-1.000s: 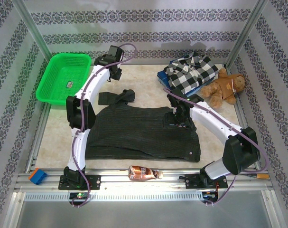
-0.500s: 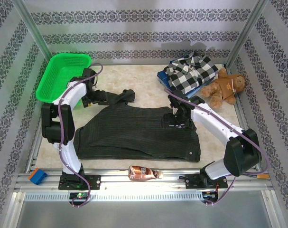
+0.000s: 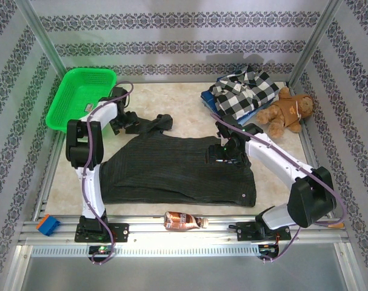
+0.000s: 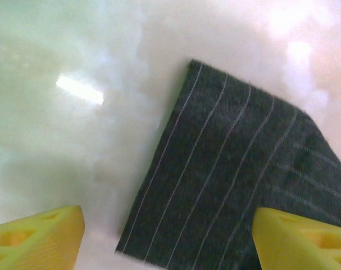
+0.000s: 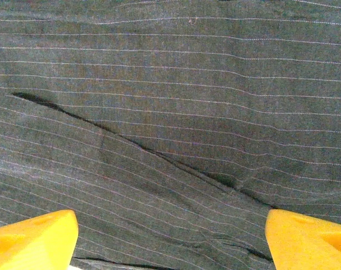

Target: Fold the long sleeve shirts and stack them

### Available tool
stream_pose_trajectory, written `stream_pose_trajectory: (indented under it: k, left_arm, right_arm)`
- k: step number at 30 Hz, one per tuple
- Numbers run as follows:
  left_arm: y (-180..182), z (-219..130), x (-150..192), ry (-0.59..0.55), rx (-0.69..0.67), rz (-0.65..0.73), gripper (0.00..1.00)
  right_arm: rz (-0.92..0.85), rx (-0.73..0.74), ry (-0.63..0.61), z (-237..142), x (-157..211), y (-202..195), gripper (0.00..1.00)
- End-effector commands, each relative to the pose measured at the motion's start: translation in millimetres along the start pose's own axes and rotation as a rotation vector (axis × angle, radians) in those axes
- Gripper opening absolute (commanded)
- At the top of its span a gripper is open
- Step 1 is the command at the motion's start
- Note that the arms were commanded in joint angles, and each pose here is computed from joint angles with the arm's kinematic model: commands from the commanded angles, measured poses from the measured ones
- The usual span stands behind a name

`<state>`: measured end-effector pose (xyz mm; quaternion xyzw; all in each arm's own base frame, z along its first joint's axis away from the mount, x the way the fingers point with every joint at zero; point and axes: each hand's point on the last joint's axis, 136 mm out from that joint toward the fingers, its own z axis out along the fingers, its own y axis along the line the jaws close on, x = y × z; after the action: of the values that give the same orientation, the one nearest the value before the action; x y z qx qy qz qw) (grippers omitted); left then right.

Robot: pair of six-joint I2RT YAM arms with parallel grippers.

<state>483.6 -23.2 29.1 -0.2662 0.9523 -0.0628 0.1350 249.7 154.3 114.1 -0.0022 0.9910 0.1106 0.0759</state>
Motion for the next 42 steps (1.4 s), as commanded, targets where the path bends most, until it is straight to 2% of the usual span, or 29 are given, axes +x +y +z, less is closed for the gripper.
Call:
stream_pose_trajectory:
  k: [1,3,9,11,15,27,35,42]
  left_arm:
    - [-7,12,1,0.004,-0.037,-0.002,0.77]
    - [-9,21,4,0.019,-0.058,0.011,0.74]
    - [-12,39,14,0.053,-0.079,0.034,0.34]
    - [-16,35,8,0.037,-0.069,0.041,0.23]
    - [-38,10,-13,-0.019,0.006,0.056,0.10]
    - [-135,-149,-118,-0.412,0.373,0.054,0.07]
    - [-160,-195,-158,-0.560,0.439,0.063,0.07]
    - [-154,-234,-177,-0.694,0.413,0.068,0.07]
  right_arm:
    - [-0.012,-0.021,-0.012,-5,3,2,0.87]
    - [-0.018,-0.023,-0.014,-5,3,2,0.87]
    - [-0.045,-0.028,-0.033,-9,-6,8,0.87]
    - [-0.046,-0.030,-0.034,-9,-7,9,0.87]
    - [-0.049,-0.029,-0.029,-7,-8,10,0.87]
    - [-0.025,-0.029,-0.051,-5,-16,4,0.90]
    - [-0.013,-0.025,-0.045,2,-15,1,0.90]
    - [-0.014,-0.029,-0.048,3,-15,0,0.90]
